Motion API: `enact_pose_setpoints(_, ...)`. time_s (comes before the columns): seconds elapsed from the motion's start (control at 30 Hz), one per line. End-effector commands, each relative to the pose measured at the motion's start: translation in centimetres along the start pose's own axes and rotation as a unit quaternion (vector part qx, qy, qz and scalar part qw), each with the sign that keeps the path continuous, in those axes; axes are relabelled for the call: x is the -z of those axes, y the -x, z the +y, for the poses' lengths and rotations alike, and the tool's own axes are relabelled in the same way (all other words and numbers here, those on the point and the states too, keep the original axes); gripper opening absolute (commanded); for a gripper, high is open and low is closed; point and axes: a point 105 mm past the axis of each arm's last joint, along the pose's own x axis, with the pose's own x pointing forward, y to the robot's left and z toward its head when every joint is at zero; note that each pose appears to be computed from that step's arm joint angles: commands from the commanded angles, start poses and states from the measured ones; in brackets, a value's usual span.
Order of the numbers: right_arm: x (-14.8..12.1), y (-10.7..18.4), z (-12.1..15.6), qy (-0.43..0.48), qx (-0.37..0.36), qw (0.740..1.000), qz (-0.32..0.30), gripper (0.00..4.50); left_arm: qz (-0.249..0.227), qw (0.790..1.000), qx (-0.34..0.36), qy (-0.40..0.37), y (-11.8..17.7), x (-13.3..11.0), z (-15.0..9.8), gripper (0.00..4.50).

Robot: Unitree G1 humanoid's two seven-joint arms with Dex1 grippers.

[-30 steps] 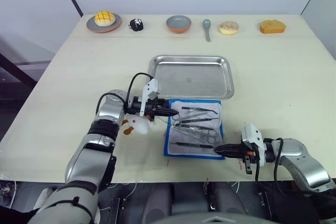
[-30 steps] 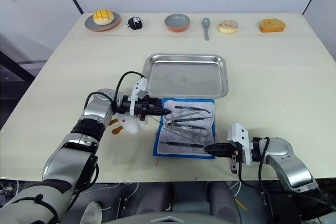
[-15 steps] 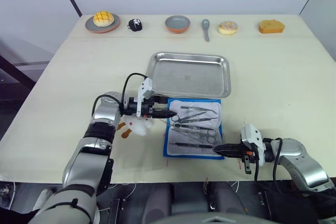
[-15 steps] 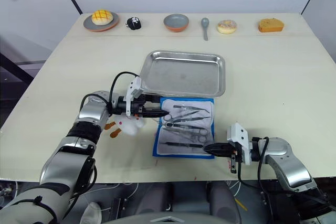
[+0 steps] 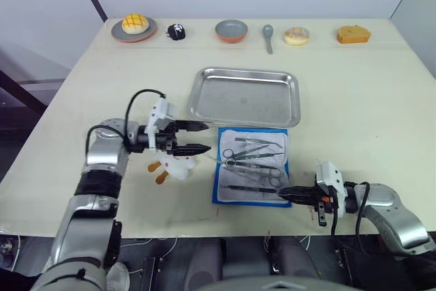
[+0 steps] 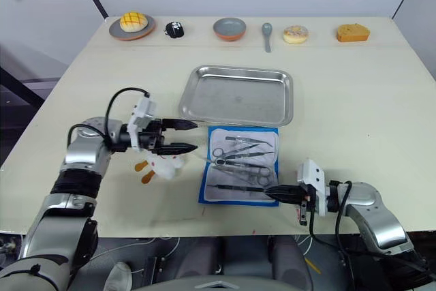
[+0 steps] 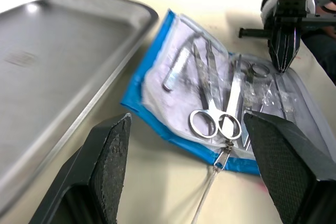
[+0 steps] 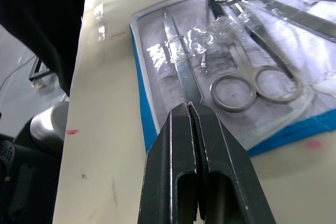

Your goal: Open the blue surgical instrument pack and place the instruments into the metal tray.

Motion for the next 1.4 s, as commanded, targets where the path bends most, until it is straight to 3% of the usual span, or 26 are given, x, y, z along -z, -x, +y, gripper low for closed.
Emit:
enact_pose_setpoints(0.03, -2.6, 0.8, 0.1, 0.031, 0.006, 0.999, -0.033, 0.00, -0.017, 0.998, 0.025, -0.056, 1.0, -2.3, -1.0, 3.59)
enact_pose_setpoints(0.23, -5.3, 1.5, -1.2, 0.083, 0.059, 0.992, -0.068, 0.00, -0.013, 0.995, 0.067, -0.077, 1.2, -3.8, -3.6, 3.59)
enact_pose_setpoints(0.27, -5.6, 1.5, -1.3, 0.087, 0.062, 0.992, -0.071, 0.25, -0.011, 0.994, 0.073, -0.076, 1.3, -4.0, -4.0, 3.65)
enact_pose_setpoints(0.37, -5.6, 1.5, -1.7, 0.096, 0.061, 0.991, -0.070, 1.36, -0.006, 0.994, 0.084, -0.075, 1.3, -4.2, -4.5, 3.67)
enact_pose_setpoints(0.47, -5.2, 1.2, -2.0, 0.106, 0.054, 0.991, -0.065, 2.72, -0.010, 0.992, 0.090, -0.087, 1.1, -4.5, -4.7, 4.47)
enact_pose_setpoints(0.5, -5.1, 1.0, -2.1, 0.112, 0.048, 0.991, -0.062, 2.93, -0.013, 0.991, 0.093, -0.094, 0.9, -4.7, -4.8, 4.50)
enact_pose_setpoints(0.53, -5.1, 0.8, -2.2, 0.124, 0.044, 0.990, -0.057, 3.67, -0.014, 0.990, 0.097, -0.101, 0.8, -4.8, -4.9, 4.50)
enact_pose_setpoints(0.6, -5.2, 0.3, -2.6, 0.157, 0.041, 0.985, -0.054, 4.35, -0.016, 0.989, 0.102, -0.108, 0.6, -5.2, -5.2, 4.50)
enact_pose_setpoints(1.13, -3.6, -1.3, -5.2, 0.173, 0.026, 0.984, -0.029, 4.35, -0.016, 0.988, 0.119, -0.099, 0.6, -5.3, -6.7, 4.50)
enact_pose_setpoints(1.4, -0.5, -2.0, -5.7, 0.145, 0.016, 0.989, 0.024, 4.35, -0.010, 0.989, 0.114, -0.090, 0.6, -4.6, -6.9, 4.50)
